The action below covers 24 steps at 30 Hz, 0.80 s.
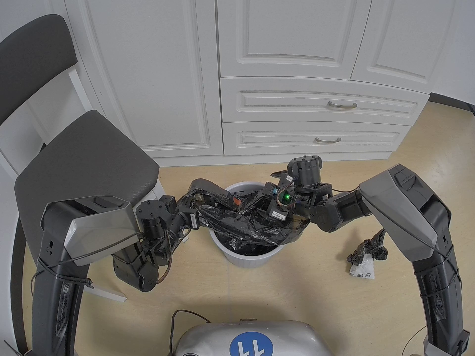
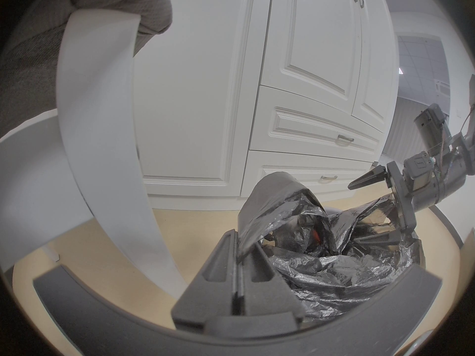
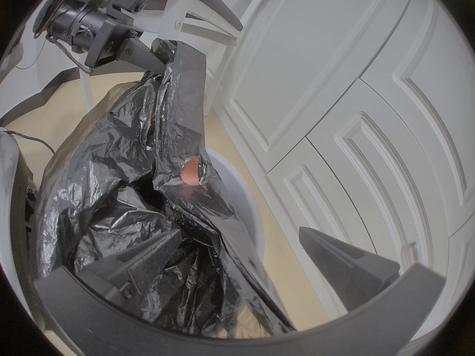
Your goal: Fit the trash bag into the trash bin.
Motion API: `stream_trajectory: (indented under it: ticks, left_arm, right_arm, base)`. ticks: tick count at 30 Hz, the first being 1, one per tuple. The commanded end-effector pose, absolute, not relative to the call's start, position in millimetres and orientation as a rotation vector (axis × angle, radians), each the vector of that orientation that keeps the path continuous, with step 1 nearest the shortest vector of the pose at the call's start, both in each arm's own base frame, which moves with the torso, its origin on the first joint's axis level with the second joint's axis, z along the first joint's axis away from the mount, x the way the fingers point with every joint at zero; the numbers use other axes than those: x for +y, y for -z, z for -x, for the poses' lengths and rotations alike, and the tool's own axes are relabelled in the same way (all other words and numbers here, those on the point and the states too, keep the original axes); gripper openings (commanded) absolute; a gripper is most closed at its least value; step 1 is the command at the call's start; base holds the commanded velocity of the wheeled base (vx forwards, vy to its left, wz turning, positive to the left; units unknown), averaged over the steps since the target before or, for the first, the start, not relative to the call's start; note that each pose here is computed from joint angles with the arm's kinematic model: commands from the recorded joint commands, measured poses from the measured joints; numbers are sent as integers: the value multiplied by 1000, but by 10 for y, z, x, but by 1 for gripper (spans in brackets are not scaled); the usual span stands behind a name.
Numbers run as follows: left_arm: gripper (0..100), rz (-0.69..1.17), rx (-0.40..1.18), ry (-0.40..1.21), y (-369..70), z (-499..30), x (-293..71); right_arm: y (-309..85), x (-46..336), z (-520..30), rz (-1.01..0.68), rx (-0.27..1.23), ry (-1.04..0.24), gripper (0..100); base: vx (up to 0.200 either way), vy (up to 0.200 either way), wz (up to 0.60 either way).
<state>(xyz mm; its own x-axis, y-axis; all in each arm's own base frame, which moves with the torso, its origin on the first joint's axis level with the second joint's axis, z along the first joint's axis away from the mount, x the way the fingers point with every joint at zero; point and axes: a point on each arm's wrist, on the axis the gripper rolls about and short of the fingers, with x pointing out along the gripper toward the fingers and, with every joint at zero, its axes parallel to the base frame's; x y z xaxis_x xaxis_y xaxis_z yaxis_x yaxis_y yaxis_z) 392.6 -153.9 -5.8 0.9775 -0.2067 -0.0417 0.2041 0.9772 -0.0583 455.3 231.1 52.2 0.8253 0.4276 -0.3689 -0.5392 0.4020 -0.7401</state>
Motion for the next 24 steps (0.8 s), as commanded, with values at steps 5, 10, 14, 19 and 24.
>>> stream_trajectory:
  ticks: [5,10,14,19,24]
  left_arm:
    - [0,53,50,207,70,-3926,-1542]
    - [0,53,51,207,76,-3926,-1542]
    - [0,54,47,207,72,-3936,-1546]
    - [0,61,35,206,61,-3963,-1557]
    - [0,85,14,193,42,-4011,-1586]
  right_arm:
    - [-471,2360,-4632,981,111,-605,0]
    - [-559,2369,-4687,965,80,-583,0]
    - [-633,2347,-4733,955,58,-563,0]
    - [-705,2276,-4811,924,39,-527,0]
    - [-653,2183,-4903,914,44,-500,0]
  base:
    - [0,0,0]
    - [0,0,0]
    - [0,0,0]
    - [0,0,0]
    - [0,0,0]
